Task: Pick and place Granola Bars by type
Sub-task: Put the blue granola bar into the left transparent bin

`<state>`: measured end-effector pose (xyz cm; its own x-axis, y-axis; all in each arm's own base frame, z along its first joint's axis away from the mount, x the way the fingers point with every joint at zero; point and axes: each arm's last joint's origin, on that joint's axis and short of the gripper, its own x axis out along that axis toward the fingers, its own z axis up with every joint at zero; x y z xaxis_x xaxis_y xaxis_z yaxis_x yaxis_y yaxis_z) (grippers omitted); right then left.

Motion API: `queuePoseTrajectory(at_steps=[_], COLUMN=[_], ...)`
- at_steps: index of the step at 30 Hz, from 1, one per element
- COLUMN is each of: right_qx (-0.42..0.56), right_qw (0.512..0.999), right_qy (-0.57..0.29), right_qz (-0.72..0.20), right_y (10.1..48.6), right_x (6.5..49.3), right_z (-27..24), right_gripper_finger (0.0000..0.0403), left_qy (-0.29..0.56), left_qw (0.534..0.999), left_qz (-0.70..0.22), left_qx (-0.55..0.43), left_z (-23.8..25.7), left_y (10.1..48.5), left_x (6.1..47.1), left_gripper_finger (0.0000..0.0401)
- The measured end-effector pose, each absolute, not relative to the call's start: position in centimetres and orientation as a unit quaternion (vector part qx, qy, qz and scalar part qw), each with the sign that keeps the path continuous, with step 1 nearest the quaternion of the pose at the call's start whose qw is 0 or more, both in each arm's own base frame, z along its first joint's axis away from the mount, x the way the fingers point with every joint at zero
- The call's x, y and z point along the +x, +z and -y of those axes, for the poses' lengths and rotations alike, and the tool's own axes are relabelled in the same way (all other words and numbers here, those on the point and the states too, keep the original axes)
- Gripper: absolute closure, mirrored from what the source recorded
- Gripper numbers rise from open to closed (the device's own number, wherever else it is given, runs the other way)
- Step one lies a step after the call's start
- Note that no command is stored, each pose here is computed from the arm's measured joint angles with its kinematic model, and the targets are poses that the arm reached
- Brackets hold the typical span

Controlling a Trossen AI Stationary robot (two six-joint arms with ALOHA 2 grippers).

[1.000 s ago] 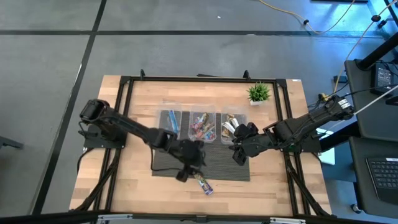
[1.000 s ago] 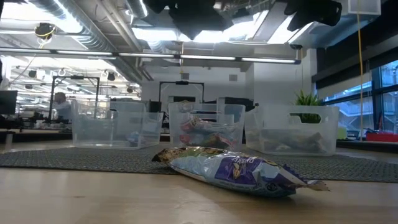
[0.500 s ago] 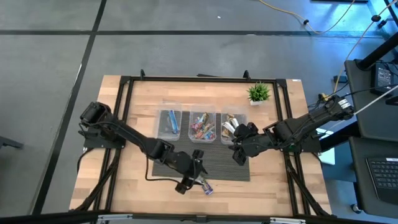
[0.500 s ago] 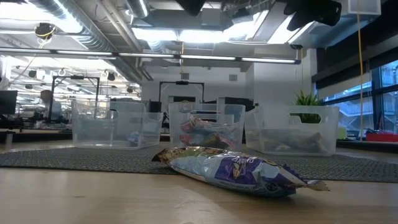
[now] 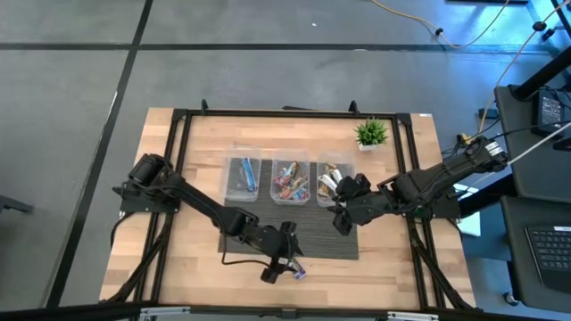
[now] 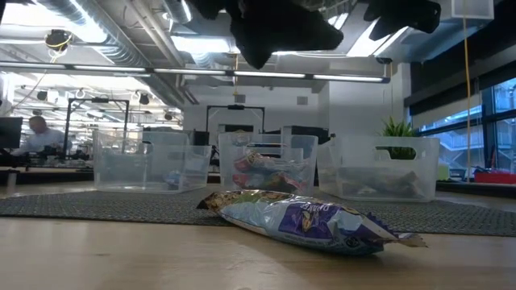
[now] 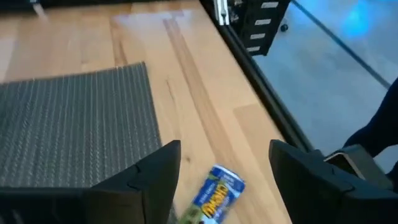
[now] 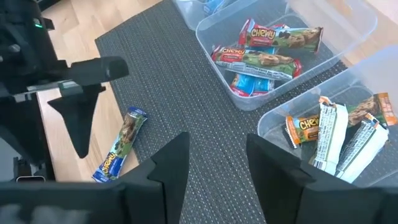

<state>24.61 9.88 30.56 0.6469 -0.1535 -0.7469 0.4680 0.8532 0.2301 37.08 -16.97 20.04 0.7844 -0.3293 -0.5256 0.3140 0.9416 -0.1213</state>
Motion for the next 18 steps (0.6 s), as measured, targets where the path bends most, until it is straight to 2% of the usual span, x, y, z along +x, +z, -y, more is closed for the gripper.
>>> queuePoseTrajectory(at_steps=[7,18], right_qx=[0.198,0.198], right_qw=[0.886,0.886], right_qy=[-0.172,-0.172], right_qz=[-0.383,-0.384], right_y=[30.6,30.5], right_x=[24.6,24.6], right_z=[-9.9,-9.9], right_gripper_finger=[0.024,0.024], left_qy=[-0.205,-0.215], left_qw=[0.929,0.908], left_qz=[-0.287,-0.339], left_qx=[0.109,0.115], left_z=[17.3,17.6], left_y=[18.6,13.1], left_x=[37.0,38.0], left_gripper_finger=[0.0168,0.017])
